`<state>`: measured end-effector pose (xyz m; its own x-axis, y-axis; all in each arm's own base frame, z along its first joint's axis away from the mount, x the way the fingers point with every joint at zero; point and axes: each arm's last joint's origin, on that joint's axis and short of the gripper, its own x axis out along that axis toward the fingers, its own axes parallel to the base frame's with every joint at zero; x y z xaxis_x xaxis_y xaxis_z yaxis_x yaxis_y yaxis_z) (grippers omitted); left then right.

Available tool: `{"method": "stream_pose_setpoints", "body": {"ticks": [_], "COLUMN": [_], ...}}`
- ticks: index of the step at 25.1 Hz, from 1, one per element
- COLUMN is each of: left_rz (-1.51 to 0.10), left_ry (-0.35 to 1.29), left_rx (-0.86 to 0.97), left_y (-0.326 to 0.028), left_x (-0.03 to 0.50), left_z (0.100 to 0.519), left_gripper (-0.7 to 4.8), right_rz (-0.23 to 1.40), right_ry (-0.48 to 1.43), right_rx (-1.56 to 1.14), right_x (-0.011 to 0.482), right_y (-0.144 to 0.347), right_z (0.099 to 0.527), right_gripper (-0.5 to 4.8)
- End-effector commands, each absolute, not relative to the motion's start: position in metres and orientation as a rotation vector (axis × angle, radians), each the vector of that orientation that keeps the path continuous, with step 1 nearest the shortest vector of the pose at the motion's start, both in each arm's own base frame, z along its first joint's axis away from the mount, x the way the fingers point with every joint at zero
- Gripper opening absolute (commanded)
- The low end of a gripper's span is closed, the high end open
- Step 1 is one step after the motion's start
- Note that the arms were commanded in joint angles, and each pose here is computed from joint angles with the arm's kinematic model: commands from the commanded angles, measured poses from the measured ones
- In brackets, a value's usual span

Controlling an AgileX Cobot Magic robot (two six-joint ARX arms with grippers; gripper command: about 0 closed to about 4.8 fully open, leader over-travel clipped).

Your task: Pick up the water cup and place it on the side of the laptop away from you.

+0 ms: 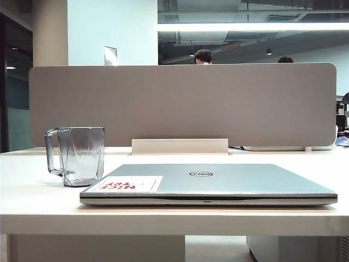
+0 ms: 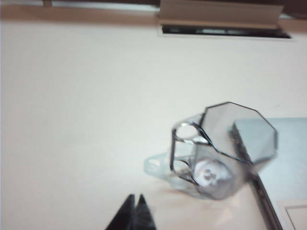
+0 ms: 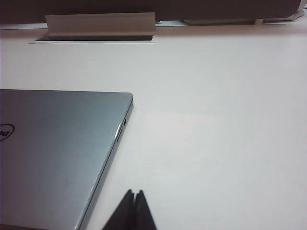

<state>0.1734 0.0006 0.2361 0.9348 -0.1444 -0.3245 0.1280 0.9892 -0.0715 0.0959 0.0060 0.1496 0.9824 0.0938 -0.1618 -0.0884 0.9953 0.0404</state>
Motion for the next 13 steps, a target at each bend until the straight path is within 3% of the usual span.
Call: {"method": "stream_pose_setpoints", "body": {"ticks": [1, 5, 13], "left_rz": [-0.147, -0.158, -0.369], "left_ry": [0.399, 0.501, 0.535], "left_rx": [-0.045, -0.039, -0.011], "left_y": [0.001, 0.003, 0.002], "left_x": [0.21, 0.257, 0.33], "left_z": [0.241, 0.233, 0.204], "left_gripper": [-0.06, -0.06, -0.06], "right_rz": [0.093, 0.093, 0.093], "right_ry": [0.171, 0.175, 0.176], "right_rx": [0.034, 0.034, 0.034], "right_x": [0.096, 0.096, 0.096], "right_y": [0.006, 0.006, 0.006], "right_z": [0.148, 0.148, 0.148], "right_gripper": [-0.08, -0.08, -0.08]}}
